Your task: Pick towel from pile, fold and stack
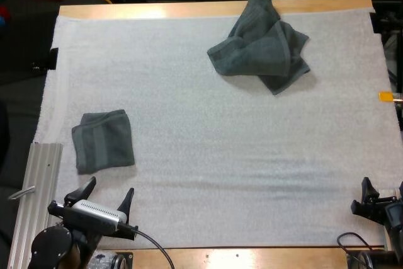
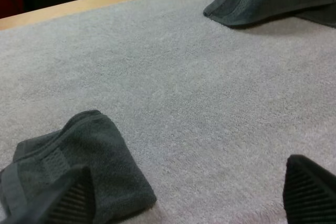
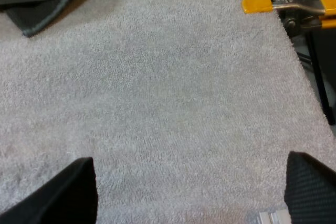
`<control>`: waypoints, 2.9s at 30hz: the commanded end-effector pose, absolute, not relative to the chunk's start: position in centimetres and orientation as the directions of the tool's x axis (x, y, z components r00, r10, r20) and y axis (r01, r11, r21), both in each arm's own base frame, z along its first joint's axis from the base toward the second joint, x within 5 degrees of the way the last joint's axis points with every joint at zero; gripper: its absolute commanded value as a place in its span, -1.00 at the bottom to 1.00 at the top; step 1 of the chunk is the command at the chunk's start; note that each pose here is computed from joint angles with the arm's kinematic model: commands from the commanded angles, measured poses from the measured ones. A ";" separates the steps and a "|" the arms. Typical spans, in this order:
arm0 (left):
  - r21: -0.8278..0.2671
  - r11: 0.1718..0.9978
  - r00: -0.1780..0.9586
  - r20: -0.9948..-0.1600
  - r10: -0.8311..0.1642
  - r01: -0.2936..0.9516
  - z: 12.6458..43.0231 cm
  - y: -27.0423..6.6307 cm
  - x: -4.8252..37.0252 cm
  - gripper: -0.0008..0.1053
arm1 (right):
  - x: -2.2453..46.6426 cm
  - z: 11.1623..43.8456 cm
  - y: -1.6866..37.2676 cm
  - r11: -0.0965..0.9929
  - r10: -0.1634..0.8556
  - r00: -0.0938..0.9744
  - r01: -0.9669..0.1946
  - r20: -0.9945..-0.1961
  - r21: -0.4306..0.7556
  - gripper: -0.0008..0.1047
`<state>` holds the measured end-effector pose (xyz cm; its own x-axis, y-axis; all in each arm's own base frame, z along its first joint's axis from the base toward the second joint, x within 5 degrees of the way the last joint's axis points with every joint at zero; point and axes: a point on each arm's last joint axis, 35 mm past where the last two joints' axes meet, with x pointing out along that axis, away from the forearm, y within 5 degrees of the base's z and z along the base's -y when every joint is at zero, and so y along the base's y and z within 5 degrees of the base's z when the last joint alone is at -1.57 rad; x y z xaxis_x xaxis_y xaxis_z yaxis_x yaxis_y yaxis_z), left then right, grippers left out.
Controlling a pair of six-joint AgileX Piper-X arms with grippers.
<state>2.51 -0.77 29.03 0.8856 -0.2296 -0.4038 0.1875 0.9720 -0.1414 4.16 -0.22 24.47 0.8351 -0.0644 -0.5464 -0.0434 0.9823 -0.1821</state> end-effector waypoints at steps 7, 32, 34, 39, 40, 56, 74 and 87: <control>-0.141 0.974 0.890 -0.399 -0.220 0.178 29.2 -0.8 2.8 0.34 | 4.2 24.6 -0.2 0.982 -0.067 0.836 -0.041 -0.545 -0.183 0.37; -0.230 0.923 0.879 -0.300 -0.370 0.310 32.1 -1.2 1.3 0.34 | 4.8 29.5 0.6 0.968 0.174 0.822 -0.243 -0.542 -0.058 0.37; -0.227 0.916 0.882 -0.270 -0.387 0.332 33.0 -1.2 0.8 0.34 | 5.0 30.3 0.8 0.961 0.214 0.819 -0.275 -0.533 -0.038 0.37; -0.219 0.890 0.873 -0.203 -0.443 0.400 34.8 -1.4 -0.2 0.34 | 5.6 32.0 1.0 0.940 0.293 0.801 -0.341 -0.522 0.005 0.37; -0.220 0.885 0.869 -0.200 -0.452 0.410 35.2 -1.4 -0.2 0.34 | 5.8 32.3 1.1 0.936 0.307 0.797 -0.353 -0.520 0.012 0.37; -0.239 0.846 0.829 -0.197 -0.523 0.477 37.9 -1.7 -0.4 0.34 | 11.3 36.5 1.6 0.890 0.440 0.763 -0.439 -0.474 0.121 0.37; -0.258 0.843 0.829 -0.196 -0.523 0.471 38.0 -1.7 -0.2 0.34 | 22.9 35.3 2.0 0.834 0.547 0.681 -0.394 -0.487 0.386 0.37; -0.309 0.837 0.821 -0.222 -0.526 0.452 38.0 -1.7 0.6 0.34 | 28.6 32.3 3.1 0.789 0.598 0.658 -0.384 -0.458 0.479 0.37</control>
